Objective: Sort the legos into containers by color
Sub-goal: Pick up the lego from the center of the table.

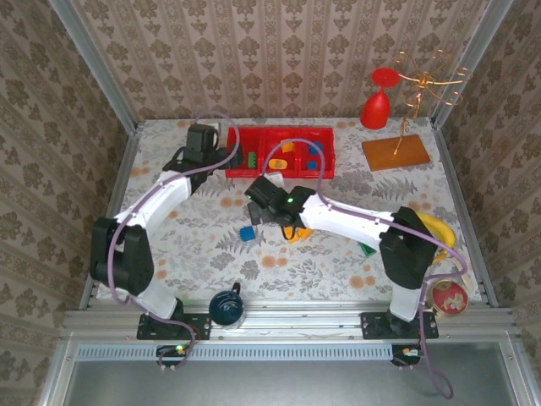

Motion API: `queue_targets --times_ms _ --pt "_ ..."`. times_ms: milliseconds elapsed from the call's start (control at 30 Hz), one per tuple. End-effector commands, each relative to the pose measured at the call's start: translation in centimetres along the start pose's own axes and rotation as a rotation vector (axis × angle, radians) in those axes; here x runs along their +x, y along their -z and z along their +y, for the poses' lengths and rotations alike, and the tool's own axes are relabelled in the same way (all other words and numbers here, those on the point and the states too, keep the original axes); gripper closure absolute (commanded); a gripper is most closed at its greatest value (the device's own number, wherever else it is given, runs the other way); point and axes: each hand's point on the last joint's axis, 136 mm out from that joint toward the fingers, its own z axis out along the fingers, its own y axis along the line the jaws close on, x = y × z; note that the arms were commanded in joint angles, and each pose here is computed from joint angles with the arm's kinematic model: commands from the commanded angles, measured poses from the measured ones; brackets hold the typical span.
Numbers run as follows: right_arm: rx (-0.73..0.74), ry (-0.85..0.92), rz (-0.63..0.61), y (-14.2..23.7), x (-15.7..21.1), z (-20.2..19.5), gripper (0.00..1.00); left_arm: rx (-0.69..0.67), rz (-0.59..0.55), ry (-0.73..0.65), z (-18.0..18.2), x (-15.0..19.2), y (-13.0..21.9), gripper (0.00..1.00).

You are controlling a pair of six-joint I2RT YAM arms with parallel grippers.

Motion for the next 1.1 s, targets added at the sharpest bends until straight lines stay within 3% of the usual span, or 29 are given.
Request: queue_targets --times_ms 0,300,500,700,1067 --pt "-0.039 0.058 0.069 -1.2 1.3 2.3 0.05 -0.041 -0.033 0.119 2.7 1.2 1.3 0.0" --pt "-0.128 0.143 0.191 -4.1 4.6 7.5 0.09 -0.164 -0.097 0.26 8.7 4.9 5.7 0.0" --pt "-0.131 0.165 0.261 -5.7 6.2 8.4 0.14 -0.216 -0.165 0.32 11.0 5.7 8.2 0.0" --pt "-0.108 0.172 0.295 -6.8 7.0 8.4 0.2 -0.228 -0.204 0.344 11.9 5.8 9.2 0.0" --pt "-0.02 0.108 0.328 -8.6 7.3 6.3 0.32 -0.206 -0.174 0.355 11.6 6.4 8.3 0.0"
